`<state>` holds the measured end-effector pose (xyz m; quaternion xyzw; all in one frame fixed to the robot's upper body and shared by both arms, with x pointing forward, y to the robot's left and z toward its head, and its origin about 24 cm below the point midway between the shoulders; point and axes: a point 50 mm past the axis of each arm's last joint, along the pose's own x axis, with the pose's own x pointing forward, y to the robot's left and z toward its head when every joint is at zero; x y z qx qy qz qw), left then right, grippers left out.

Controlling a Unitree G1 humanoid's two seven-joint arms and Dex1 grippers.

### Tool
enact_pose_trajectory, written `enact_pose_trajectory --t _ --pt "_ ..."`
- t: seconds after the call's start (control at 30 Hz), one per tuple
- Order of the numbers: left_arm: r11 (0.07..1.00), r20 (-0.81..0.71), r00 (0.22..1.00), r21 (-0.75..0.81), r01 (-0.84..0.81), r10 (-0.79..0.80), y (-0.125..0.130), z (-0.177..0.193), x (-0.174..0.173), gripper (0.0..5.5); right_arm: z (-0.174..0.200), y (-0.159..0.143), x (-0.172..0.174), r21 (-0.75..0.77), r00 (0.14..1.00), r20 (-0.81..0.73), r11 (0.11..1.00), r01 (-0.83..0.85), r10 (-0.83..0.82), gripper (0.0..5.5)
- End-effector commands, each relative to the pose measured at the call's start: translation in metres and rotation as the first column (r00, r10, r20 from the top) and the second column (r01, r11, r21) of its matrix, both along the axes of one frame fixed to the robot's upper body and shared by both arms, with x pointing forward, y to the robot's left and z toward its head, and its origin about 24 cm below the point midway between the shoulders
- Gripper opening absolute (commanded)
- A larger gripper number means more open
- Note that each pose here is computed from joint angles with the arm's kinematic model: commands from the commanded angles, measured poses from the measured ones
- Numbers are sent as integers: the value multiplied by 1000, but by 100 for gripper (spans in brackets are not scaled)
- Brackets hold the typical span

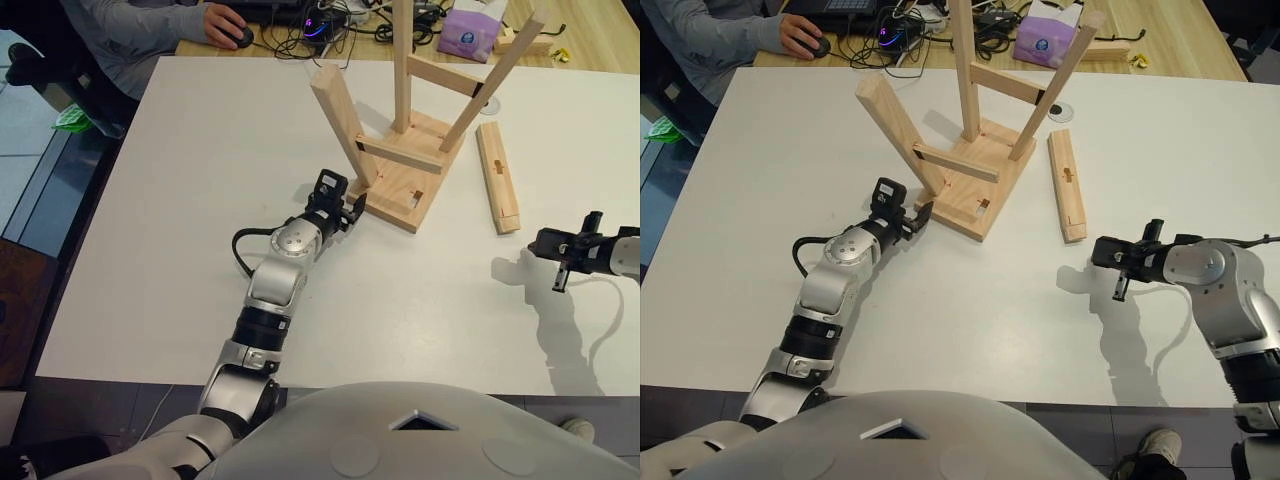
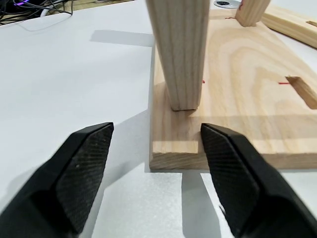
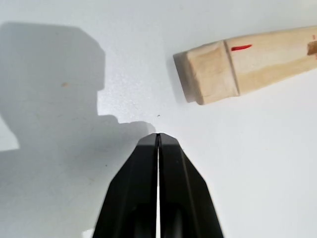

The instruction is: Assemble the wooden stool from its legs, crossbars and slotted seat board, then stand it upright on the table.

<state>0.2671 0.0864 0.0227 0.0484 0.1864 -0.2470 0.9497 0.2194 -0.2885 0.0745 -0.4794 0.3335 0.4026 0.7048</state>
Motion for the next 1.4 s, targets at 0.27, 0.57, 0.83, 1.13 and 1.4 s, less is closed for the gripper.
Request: enact_pose_trajectory --t 0.27,0.57,0.83,1.13,1.4 --pt "998 -24 999 -35 44 -45 -20 5 -11 328 34 3 99 465 780 258 781 417 -570 0" --pt "997 71 997 -79 -27 32 -18 29 -3 331 -37 22 114 603 464 -232 248 759 -855 163" --pt "994 115 992 -97 -49 60 -17 40 2 331 -1 47 132 736 572 -203 261 624 -795 301" --pt "992 133 988 -114 -62 77 -17 45 1 331 -36 56 129 608 446 -363 155 779 -818 471" --pt "970 234 972 -242 34 25 -5 78 -16 331 -69 51 112 484 411 -350 213 848 -842 417"
